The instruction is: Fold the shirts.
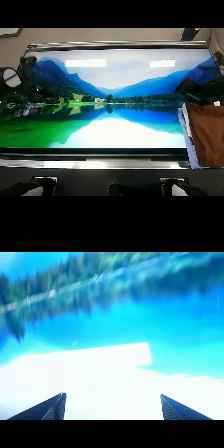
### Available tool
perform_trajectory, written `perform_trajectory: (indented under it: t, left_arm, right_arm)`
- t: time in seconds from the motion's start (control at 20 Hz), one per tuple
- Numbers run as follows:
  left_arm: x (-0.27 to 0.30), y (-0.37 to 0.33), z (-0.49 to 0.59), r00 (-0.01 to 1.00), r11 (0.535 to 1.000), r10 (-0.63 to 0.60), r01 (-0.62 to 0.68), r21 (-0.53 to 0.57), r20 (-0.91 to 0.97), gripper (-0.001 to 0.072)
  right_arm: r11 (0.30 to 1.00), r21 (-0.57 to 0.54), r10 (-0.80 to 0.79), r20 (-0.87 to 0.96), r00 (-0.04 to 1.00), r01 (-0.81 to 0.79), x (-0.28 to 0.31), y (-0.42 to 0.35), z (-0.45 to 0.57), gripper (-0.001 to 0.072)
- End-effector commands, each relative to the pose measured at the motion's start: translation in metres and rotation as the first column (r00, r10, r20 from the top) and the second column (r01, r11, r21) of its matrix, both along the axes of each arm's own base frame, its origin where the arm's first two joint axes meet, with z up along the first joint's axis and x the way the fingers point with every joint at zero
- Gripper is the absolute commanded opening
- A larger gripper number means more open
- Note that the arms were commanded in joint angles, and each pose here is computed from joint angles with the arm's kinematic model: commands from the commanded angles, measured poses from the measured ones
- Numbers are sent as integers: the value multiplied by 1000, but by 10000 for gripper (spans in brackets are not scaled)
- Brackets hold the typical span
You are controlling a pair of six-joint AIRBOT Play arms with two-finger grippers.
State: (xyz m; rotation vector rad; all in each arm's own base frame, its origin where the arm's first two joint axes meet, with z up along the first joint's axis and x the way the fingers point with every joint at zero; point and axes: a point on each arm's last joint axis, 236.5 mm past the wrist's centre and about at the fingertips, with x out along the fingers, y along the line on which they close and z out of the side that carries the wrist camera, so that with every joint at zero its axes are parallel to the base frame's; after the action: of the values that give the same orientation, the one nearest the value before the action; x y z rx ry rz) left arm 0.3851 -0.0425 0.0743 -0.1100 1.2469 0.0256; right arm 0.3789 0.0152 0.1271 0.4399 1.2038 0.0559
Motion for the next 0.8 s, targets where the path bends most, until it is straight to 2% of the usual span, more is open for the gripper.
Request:
perform_trajectory:
  t: [0.0,0.75]
  left_arm:
    - [-32,-2,-25,998,998,50,-51,-29,-25,703]
    - [-32,-1,-25,998,998,49,-50,-27,-26,703]
  right_arm:
    - [992,3,126,-115,985,-127,-12,49,-32,661]
    - [991,15,135,-132,982,-134,-17,52,-32,661]
